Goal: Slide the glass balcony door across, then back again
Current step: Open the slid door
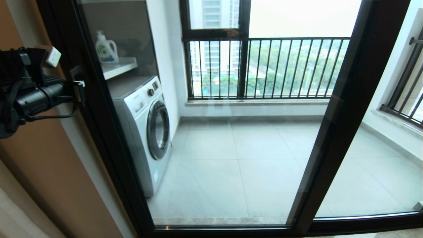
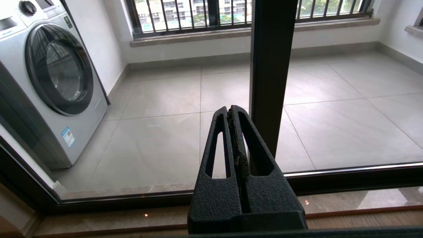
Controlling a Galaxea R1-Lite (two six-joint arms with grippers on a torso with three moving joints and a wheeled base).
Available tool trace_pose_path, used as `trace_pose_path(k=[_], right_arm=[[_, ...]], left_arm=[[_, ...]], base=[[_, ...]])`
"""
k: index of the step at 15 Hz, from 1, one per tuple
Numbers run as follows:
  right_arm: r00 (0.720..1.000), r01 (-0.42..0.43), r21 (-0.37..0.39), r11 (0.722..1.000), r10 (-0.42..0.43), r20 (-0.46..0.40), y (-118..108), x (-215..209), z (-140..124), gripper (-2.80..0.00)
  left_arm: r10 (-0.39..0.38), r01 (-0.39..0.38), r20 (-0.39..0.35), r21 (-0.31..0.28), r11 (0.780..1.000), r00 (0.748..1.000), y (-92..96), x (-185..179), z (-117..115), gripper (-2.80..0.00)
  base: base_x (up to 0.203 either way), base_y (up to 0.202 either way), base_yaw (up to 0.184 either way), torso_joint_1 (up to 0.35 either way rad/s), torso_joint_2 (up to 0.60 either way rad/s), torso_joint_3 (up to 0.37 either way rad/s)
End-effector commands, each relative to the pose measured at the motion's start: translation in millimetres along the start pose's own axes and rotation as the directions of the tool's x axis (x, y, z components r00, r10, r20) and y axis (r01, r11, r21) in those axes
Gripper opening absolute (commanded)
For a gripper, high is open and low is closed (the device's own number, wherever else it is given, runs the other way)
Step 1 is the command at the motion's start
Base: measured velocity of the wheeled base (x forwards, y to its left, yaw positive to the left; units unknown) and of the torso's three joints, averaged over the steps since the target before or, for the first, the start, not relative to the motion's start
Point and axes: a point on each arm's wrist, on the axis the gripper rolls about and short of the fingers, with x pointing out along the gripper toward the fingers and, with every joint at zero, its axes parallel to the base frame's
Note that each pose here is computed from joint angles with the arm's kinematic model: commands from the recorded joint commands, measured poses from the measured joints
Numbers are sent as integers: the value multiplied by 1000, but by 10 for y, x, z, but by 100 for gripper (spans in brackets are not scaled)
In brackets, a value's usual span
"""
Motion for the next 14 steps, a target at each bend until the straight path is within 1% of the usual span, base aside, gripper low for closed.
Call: trace_pose_path(k=[1,2,3,6,8,10,14], right_arm=[[1000,0,0,1000,0,-11,-1,8,-34,-280],[1000,0,0,1000,0,-11,-1,8,-34,-280],[1000,0,0,1000,0,-11,-1,8,-34,-280],[1000,0,0,1000,0,-12,-1,8,-34,-280],[1000,0,0,1000,0,-11,-1,8,-34,-280],[1000,0,0,1000,0,-13,-1,9,-34,-280],[1000,0,0,1000,0,-11,-1,8,-34,-280]], left_arm=[[0,0,35,-8,1000,999,4,-90,114,-280],[6,-5,35,-8,1000,999,26,-97,114,-280],[20,-20,34,-8,1000,999,85,-105,109,-280],[25,-25,41,-6,1000,999,276,-153,101,-280],[38,-37,25,-9,999,999,336,-115,44,-280],[45,-45,8,-13,999,999,382,-23,-34,-280],[59,-59,6,-12,998,998,465,257,-126,-280]], base=[[0,0,0,0,0,0],[0,0,0,0,0,0],[0,0,0,0,0,0],[0,0,0,0,0,0],[0,0,0,0,0,0],[0,0,0,0,0,0],[0,0,0,0,0,0]])
